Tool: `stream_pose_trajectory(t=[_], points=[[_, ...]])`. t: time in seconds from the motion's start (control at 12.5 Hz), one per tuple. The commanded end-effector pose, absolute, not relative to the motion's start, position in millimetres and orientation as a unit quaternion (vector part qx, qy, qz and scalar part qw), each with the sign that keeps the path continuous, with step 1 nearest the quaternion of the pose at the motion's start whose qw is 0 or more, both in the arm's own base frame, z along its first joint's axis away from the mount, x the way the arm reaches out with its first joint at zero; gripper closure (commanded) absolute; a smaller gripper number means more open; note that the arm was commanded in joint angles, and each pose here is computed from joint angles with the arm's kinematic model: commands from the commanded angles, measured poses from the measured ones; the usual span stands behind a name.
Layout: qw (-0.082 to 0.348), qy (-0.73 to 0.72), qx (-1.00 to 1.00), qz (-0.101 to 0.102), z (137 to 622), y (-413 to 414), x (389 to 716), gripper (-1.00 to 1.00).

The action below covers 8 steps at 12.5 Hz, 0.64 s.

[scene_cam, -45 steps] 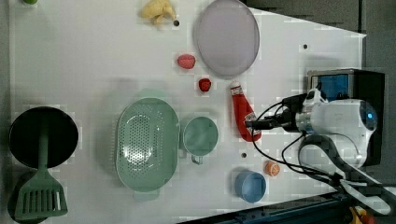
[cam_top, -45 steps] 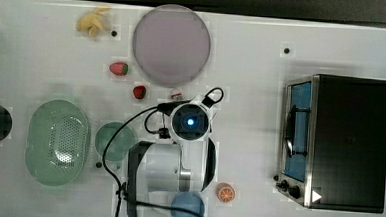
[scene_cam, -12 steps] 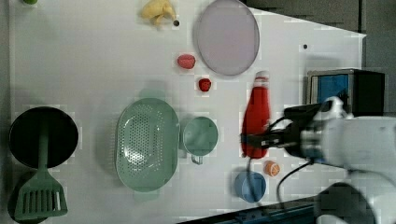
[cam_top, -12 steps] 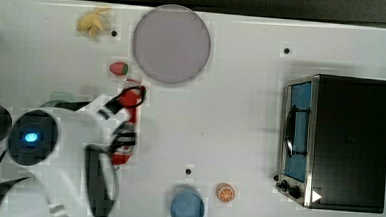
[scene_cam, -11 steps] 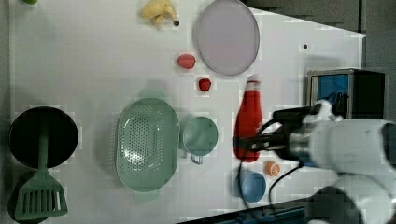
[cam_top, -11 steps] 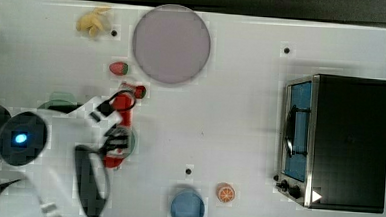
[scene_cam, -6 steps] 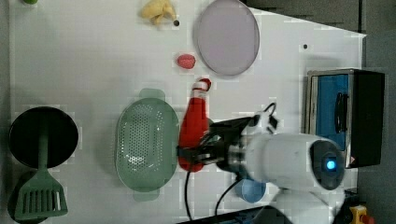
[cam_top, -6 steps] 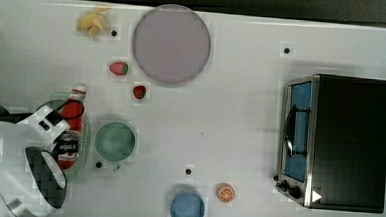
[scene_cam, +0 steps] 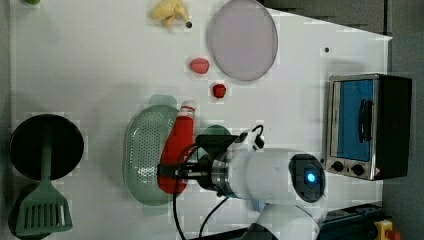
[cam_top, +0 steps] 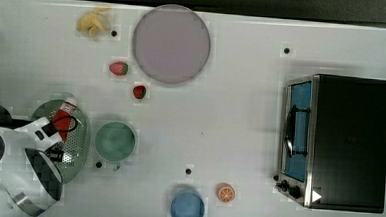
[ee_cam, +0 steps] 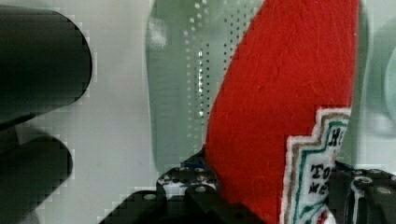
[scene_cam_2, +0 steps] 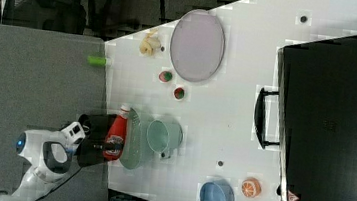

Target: Pick Ketchup from the table and place it in strainer.

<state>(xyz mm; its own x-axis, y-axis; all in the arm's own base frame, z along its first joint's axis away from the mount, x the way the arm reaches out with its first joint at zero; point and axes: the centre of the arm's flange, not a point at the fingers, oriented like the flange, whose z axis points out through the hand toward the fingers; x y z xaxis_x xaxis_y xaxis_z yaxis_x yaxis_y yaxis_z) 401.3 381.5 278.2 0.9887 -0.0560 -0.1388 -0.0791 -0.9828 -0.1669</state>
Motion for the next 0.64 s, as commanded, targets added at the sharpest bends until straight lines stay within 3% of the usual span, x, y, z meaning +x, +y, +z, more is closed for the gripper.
stream_pose_trajectory(t=[0.08,0.32,0.4,0.64], points=[[0.111,0.066,-0.990,0.058,268.9,397.9,401.5,-0.26],[0.099,0.056,-0.992,0.062,249.0,391.0,405.0,-0.88],[0.102,0.056,-0.992,0.058,251.8,392.0,406.7,-1.00],[0.107,0.064,-0.992,0.033,274.4,388.0,418.4,-1.00]])
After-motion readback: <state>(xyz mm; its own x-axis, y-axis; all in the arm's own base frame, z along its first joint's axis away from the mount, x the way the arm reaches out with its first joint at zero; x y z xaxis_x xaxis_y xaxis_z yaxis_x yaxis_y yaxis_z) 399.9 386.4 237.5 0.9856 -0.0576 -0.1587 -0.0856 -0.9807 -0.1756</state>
